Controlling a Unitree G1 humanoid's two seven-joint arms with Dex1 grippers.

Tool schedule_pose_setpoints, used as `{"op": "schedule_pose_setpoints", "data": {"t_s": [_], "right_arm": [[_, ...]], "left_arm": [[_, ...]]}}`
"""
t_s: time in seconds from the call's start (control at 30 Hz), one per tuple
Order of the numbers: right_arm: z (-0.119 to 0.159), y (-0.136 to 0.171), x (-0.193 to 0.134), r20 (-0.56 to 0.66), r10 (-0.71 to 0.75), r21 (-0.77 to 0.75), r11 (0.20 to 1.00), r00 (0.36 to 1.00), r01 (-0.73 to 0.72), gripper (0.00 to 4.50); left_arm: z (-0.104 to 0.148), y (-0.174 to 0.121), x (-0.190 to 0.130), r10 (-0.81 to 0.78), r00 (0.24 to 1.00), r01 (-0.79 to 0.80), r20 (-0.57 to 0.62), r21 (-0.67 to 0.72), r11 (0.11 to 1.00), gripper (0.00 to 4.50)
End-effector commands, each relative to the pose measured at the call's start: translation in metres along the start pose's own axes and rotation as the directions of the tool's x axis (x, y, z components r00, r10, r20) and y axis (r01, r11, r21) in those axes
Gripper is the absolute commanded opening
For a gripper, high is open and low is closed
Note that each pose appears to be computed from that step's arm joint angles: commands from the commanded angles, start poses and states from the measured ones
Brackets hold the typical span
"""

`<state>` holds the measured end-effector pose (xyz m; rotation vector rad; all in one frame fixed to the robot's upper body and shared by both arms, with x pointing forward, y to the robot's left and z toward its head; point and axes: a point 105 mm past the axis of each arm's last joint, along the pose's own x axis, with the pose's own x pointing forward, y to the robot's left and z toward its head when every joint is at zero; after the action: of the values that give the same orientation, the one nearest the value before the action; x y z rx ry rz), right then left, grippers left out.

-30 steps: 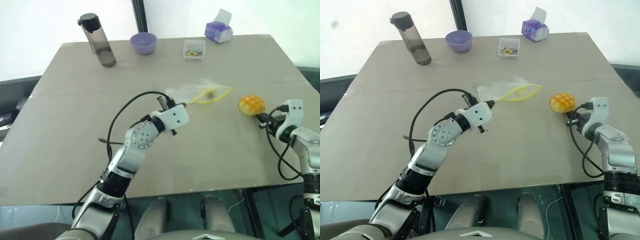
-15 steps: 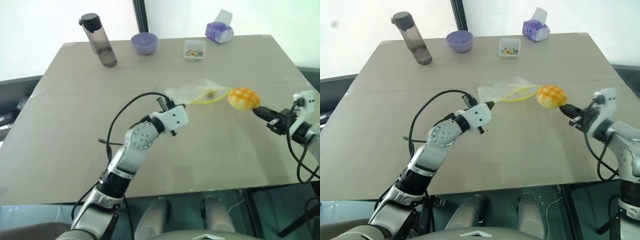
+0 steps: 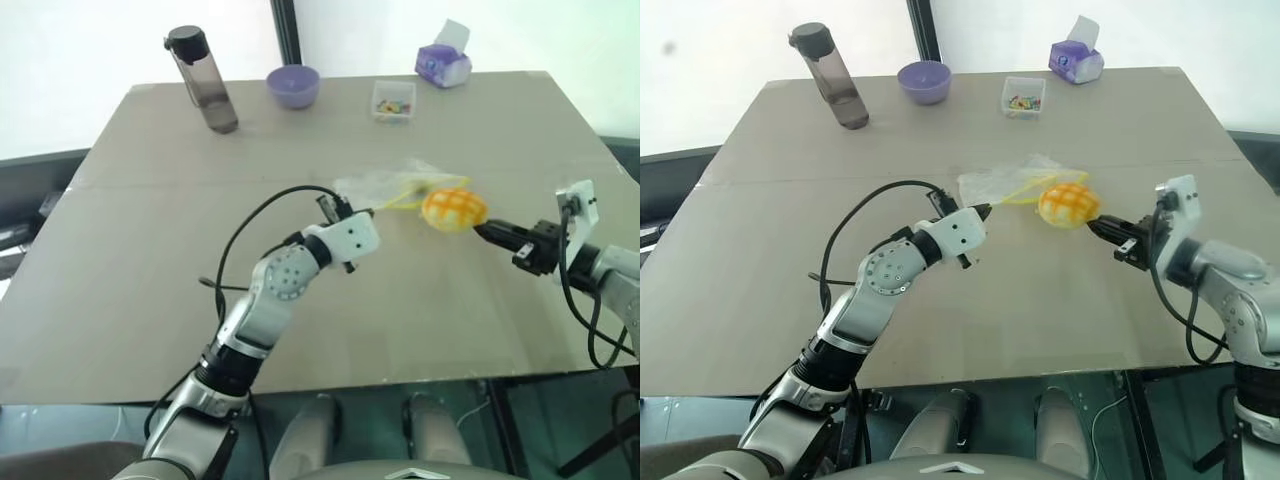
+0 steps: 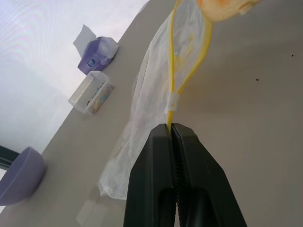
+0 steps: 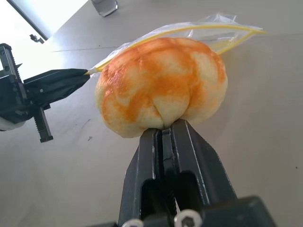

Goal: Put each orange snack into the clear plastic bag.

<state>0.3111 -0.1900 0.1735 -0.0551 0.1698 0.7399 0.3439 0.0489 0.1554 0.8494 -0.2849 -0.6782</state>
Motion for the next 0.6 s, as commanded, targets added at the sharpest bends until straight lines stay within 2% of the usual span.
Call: {"op": "schedule_pose_setpoints", "data": {"t_s": [0.03,0.37,0.6], "right_arm": [[0.01,-0.003,0.005,0.033,0.0,-0.026,1.0,0.999,0.001,0.04],[0.003,-0.015,0.015,0.003,-0.03,-0.015,0.999,1.0,0.03,0.04],[0.016,0.001,0.028,0.038,0.043,-0.015,0.999,0.998,-0.042,0.04]], "left_arm": [[0.013,0.003,0.0,0.011,0.999,-0.013,0.049,0.03,0.999,0.0],[0.019,0.0,-0.001,0.006,0.997,-0.007,0.071,0.024,1.0,0.0],[0.023,-0.005,0.0,-0.014,0.996,0.012,0.094,0.021,1.0,0.0]]}}
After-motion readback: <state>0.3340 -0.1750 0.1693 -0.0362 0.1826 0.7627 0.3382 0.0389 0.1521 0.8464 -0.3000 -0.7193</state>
